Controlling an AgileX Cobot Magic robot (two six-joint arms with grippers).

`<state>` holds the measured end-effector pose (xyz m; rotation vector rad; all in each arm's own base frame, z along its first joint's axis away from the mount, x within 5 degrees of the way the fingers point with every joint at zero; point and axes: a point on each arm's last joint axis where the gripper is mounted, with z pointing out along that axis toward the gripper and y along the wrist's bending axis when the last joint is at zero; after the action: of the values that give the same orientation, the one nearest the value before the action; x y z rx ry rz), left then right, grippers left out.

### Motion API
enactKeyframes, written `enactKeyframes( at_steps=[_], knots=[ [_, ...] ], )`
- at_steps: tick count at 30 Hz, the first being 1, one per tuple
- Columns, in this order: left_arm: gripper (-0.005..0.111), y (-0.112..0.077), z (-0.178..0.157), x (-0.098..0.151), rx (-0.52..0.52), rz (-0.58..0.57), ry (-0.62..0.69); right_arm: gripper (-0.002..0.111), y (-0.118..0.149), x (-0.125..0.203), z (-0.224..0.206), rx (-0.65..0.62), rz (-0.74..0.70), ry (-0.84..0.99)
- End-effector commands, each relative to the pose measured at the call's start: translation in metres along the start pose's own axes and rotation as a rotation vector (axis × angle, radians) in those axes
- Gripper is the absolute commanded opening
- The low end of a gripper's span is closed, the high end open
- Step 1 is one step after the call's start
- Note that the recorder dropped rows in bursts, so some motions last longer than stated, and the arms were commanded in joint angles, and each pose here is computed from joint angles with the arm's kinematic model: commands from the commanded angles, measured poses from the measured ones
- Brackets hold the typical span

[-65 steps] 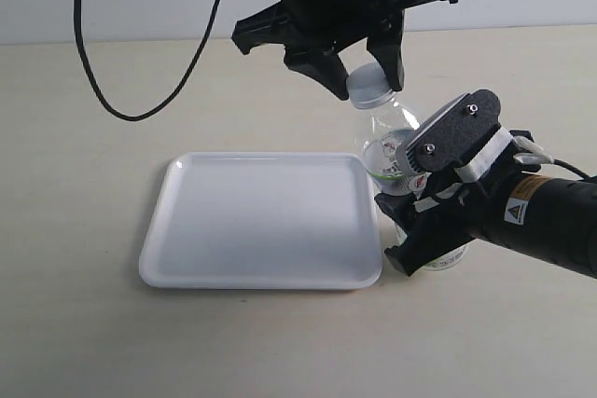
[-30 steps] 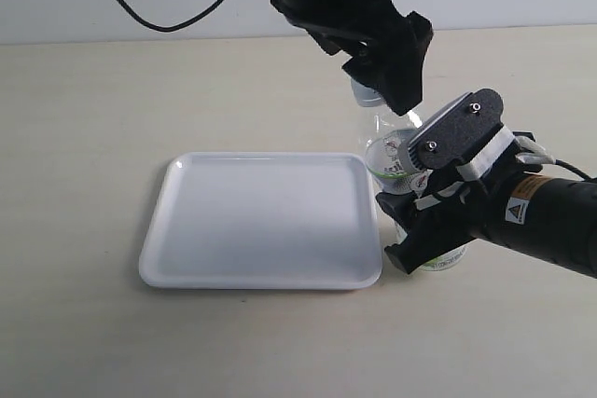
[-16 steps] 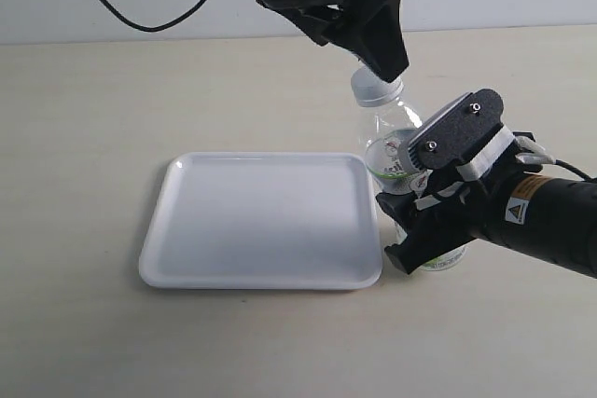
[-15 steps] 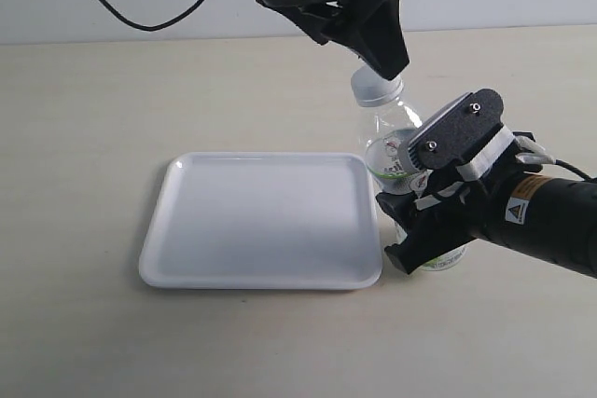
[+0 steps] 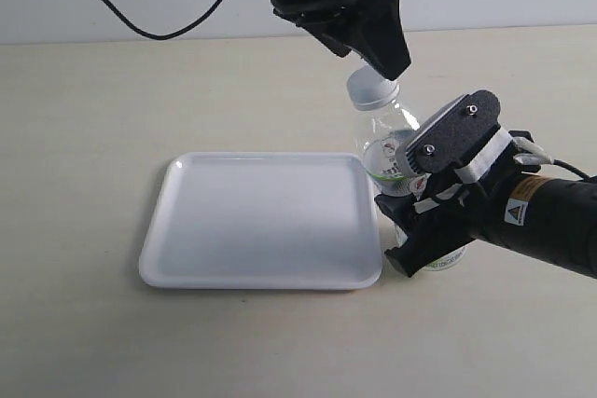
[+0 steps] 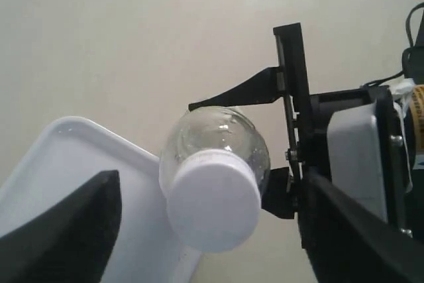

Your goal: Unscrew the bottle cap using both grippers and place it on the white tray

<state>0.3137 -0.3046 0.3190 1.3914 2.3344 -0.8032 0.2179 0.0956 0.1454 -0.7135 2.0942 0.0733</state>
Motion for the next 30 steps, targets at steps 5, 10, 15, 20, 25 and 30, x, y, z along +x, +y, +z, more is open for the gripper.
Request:
enactKeyframes(
  at_steps=[5,10,15,20,25,30],
  knots=[
    [0.070,0.005,0.009,0.009,-0.025,-0.063,0.051,0.000,0.000,-0.006,-0.001,0.005,-0.028,-0.044],
    [0.070,0.003,0.009,0.008,-0.007,-0.074,0.041,0.000,0.000,-0.006,-0.001,0.005,-0.026,-0.044],
    [0.070,0.000,0.009,0.006,0.025,-0.095,0.025,0.000,0.000,-0.006,-0.001,0.005,-0.028,-0.044],
    [0.070,0.000,0.013,0.006,0.031,-0.098,0.031,0.000,0.000,-0.006,-0.001,0.005,-0.026,-0.044],
    [0.070,0.004,0.026,0.008,0.062,-0.127,0.045,0.000,0.000,-0.006,-0.001,0.005,-0.024,-0.044],
    [0.070,0.008,0.031,0.009,0.062,-0.132,0.057,0.000,0.000,-0.006,-0.001,0.005,-0.021,-0.044]
  ],
)
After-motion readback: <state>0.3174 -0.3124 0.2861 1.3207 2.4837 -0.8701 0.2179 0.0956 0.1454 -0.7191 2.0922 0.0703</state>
